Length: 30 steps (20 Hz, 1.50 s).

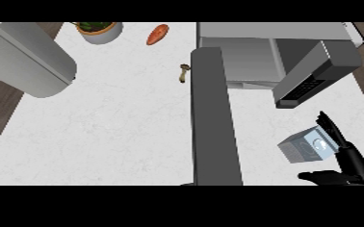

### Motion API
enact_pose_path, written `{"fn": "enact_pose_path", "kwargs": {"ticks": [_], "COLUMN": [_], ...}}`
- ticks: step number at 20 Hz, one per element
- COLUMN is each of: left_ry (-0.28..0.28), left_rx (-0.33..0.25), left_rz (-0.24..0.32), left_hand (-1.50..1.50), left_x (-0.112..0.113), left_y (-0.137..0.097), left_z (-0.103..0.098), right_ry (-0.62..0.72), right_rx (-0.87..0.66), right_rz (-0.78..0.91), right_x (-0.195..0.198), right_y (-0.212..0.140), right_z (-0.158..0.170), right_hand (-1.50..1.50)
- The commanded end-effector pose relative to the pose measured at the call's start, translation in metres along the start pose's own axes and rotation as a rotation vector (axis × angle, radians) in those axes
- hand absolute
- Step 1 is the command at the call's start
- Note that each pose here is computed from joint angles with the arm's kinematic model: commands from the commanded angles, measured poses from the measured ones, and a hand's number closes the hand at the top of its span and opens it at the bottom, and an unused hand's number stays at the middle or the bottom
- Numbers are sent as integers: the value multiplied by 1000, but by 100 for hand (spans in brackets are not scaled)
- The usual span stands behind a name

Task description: Pick up the milk, place it into the microwave and close the microwave

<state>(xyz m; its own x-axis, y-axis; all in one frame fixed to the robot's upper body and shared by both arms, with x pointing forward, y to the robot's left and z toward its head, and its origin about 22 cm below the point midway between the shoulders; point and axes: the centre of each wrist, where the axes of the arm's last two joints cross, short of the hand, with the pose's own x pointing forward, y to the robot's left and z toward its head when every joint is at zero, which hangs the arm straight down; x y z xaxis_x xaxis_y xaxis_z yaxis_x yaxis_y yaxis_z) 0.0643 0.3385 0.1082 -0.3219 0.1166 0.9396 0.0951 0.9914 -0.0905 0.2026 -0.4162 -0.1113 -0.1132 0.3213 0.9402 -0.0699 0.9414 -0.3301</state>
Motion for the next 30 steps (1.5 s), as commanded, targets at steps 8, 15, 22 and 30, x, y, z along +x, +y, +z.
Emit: {"fn": "enact_pose_path", "kwargs": {"ticks": [8,15,22,30], "left_ry": [-71,-42,-50,-44], "left_rx": [-37,-66,-40,-40], "left_rz": [29,41,45,66], "left_hand": [-150,-150,-150,-150], "left_x": [19,17,14,16], "left_y": [-8,-11,-8,8], "left_z": [2,3,2,8], "right_ry": [-80,-114,-190,-143], "right_rx": [53,111,126,-97], "right_rz": [-168,-200,-261,-246], "right_x": [-16,-17,-8,-3], "right_y": [34,47,66,155], "right_z": [-17,-23,-48,-65], "right_hand": [150,150,150,150]}}
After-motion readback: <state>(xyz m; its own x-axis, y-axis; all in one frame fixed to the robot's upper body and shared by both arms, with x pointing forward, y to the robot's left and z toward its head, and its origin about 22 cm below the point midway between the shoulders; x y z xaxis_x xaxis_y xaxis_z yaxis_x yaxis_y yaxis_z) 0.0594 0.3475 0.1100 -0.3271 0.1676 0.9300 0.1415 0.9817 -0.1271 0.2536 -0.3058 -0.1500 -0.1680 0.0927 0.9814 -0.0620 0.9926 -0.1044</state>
